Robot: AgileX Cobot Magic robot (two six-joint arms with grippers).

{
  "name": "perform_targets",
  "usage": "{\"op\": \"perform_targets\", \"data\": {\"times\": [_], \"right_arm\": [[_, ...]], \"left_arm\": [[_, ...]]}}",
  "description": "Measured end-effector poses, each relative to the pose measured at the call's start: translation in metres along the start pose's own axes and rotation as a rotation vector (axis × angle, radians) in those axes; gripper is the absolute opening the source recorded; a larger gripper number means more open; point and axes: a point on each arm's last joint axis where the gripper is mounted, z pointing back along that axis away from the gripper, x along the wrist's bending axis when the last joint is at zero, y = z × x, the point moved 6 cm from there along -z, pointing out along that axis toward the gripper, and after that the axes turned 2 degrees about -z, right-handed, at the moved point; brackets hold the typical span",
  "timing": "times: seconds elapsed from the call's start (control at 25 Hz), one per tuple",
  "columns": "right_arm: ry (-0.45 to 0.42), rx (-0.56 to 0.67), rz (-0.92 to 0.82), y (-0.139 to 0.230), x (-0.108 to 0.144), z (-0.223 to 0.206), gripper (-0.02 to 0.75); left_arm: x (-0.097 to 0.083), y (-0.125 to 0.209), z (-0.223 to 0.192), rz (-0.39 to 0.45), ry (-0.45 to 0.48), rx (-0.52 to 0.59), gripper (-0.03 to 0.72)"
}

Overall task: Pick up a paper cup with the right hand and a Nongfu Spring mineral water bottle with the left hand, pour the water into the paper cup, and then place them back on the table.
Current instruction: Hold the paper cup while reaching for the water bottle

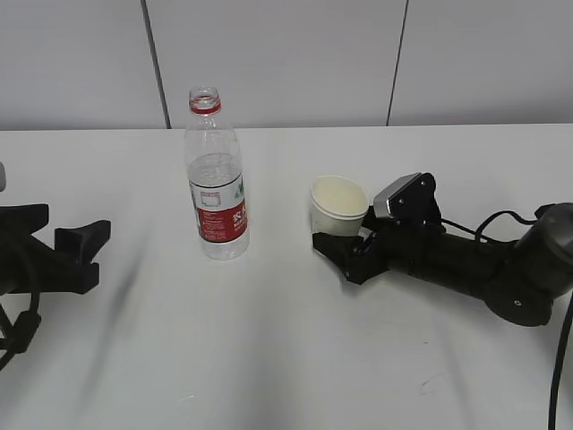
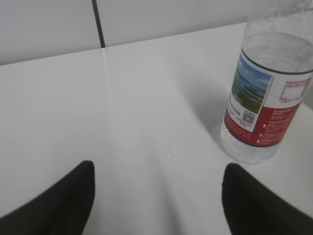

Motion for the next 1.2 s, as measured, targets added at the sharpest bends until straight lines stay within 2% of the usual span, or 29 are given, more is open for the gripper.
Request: {"op": "perform_targets", "data": {"times": [0.08, 0.28, 0.36, 0.56, 0.72, 1.2], "right_arm": [[-0.003, 0.001, 0.002, 0.0, 0.0, 0.0, 0.644], [-0.017, 0.0, 0.009, 0.0, 0.002, 0.0, 0.534], [-0.022, -0.005, 0.012, -0.001, 0.003, -0.001, 0.516], [-0.03, -0.011, 0.016, -0.002, 0.004, -0.001, 0.505], [-0.054, -0.007, 0.03, -0.002, 0.008, 0.0, 0.505], [-0.033, -0.033, 0.101, -0.04, 0.004, 0.006, 0.505]], "left_arm": [[-0.002, 0.001, -0.001, -0.006, 0.015, 0.0, 0.499], [-0.008, 0.009, -0.008, -0.008, 0.05, 0.003, 0.499], [-0.011, 0.01, -0.011, -0.003, 0.066, -0.011, 0.499], [-0.02, 0.012, -0.018, -0.019, 0.124, -0.067, 0.499], [-0.027, 0.016, -0.031, -0.024, 0.169, -0.069, 0.499], [-0.044, 0.005, -0.077, 0.003, 0.3, -0.1, 0.519]]}}
